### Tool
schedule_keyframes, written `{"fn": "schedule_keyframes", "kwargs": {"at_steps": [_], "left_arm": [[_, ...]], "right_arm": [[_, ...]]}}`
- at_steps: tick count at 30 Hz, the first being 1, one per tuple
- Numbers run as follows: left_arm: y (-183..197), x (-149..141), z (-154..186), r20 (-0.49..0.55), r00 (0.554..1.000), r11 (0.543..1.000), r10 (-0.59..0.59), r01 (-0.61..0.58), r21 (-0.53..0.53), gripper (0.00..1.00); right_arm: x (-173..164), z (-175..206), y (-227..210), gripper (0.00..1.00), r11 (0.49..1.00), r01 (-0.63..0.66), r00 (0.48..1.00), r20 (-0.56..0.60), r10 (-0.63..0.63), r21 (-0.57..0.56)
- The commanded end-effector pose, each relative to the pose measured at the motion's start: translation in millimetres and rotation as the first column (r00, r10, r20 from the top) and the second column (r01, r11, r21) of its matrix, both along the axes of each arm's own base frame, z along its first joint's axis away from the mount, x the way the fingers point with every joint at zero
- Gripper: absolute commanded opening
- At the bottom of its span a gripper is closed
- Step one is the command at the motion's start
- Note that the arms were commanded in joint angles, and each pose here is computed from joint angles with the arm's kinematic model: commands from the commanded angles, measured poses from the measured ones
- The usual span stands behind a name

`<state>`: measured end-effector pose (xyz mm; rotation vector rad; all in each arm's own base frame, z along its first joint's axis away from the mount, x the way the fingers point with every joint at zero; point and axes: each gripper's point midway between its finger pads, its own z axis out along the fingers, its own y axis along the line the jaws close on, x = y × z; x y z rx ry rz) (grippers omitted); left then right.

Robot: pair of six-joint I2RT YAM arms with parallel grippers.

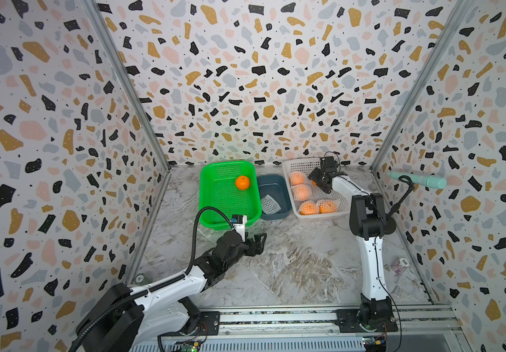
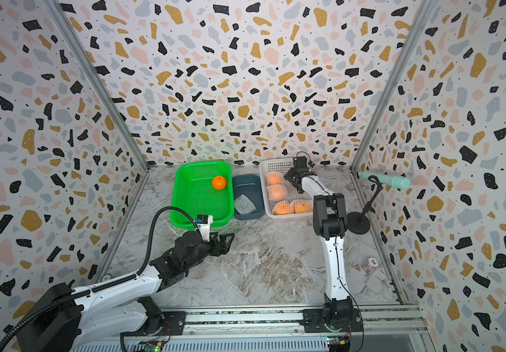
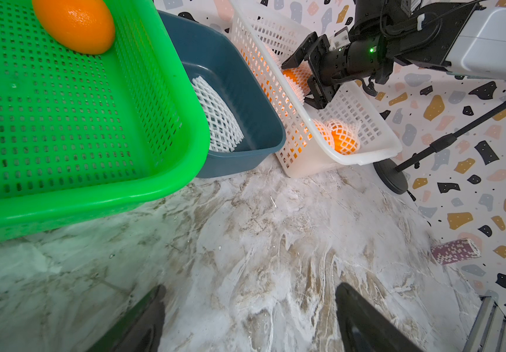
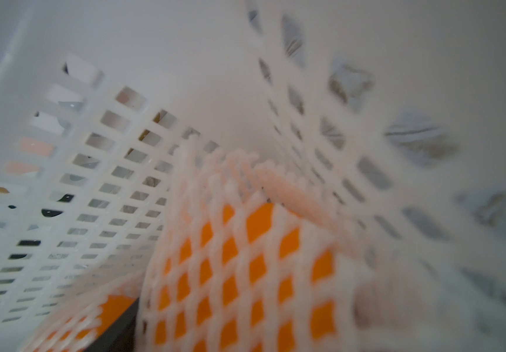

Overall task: Remove foam nets from oranges
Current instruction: Pick up the orange from the basket.

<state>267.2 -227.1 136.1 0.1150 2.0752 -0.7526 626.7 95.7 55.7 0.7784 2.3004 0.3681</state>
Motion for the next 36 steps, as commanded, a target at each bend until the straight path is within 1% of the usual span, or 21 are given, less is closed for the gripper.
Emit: {"fn": "schedule_keyframes", "kwargs": {"at_steps": [1,13,36], "left_arm": [[-2.6,-0.7,4.2,0.029,0.999,1.0,-0.018,0.018,-0.004,0.88],[-3.9,-0.4,8.8,0.034,0.999,1.0,-0.02,0.02,-0.013,0.88],[-5.1,-0.2,12.0,0.039,0.999,1.0,-0.025,0.026,-0.016,0.88]], "right_arm": [[-7.9,16.2,-0.2,0.82,0.999,-0.029,1.0,0.003,0.029,-0.019],[-8.3,43.7,9.9,0.82,0.992,-0.117,0.991,0.059,0.119,-0.043],[-14.7,96.8,16.7,0.82,0.981,-0.178,0.973,0.135,0.187,-0.071]]}}
